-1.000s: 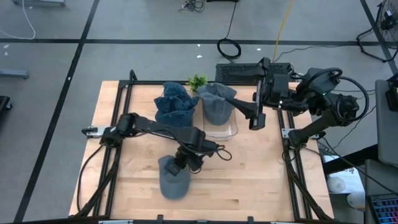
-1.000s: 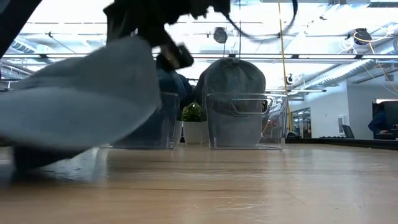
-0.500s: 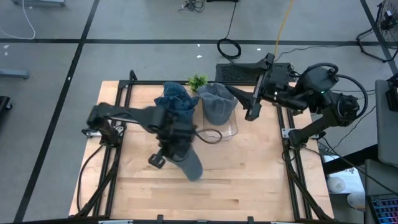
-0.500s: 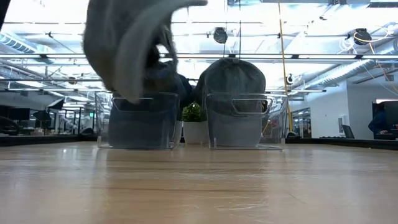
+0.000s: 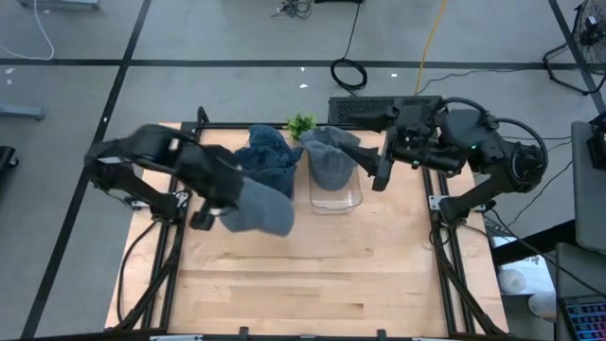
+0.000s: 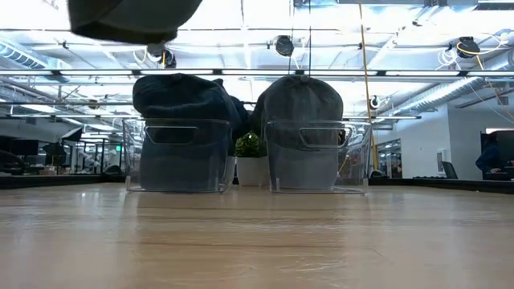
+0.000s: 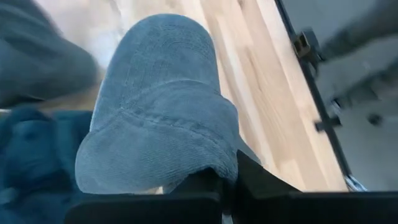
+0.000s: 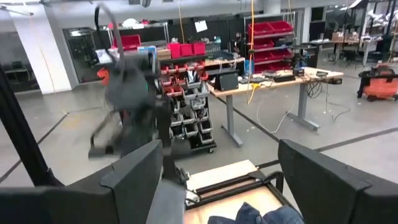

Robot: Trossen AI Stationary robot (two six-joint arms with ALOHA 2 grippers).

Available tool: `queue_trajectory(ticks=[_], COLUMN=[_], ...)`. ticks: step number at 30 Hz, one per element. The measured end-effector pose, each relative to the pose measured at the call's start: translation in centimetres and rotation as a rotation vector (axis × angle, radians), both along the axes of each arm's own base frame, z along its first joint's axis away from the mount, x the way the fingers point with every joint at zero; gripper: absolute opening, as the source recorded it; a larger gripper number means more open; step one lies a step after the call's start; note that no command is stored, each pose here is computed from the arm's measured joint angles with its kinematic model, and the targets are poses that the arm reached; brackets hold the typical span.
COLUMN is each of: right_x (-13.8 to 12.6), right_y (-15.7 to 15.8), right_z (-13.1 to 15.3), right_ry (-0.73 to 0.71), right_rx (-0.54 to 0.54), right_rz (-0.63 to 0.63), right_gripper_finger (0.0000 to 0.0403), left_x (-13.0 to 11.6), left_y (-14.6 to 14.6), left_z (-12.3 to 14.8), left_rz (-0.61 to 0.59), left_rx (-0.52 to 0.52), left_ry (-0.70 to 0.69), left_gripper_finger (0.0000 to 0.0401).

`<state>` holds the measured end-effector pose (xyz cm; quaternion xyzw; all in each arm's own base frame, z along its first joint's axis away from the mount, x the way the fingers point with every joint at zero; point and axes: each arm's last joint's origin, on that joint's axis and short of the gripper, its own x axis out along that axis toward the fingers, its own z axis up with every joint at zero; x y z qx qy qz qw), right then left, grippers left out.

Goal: Pick & Place hat
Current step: Put the gray cap into the right transparent bin

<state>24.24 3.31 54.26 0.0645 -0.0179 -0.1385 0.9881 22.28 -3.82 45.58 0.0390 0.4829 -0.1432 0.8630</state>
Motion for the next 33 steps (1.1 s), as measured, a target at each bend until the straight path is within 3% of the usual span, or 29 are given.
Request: queue_trajectory(ticks=[12,18,24,33], right_x=[0.4,2.9,5.1,6.8], right_y=[0.8,1.4,1.4,-0.2], right_z=[-0.3,-3.3,-6.2,-9.4], right_ry=[-0.001,0.031,-0.046,-0.092], right_rx=[0.047,0.098,0.199,0.487], right_rz=[0.124,0.123,0.126,0.253], right_gripper_finger=[0.0324,0.0326,0.0326,0.0325], left_x=[-5.9,-7.6,-7.7,-4.6], left_y=[1.4,1.8,1.9,1.1], left_z=[6.0,8.8,10.0,8.9], left_rz=[0.141,0.145,0.132,0.074], left_rx=[0.063,0.104,0.107,0.063], left_ry=[-0.328,-0.498,-0.607,-0.531], left_gripper_finger=[0.0000,0.0000,0.0000,0.0000])
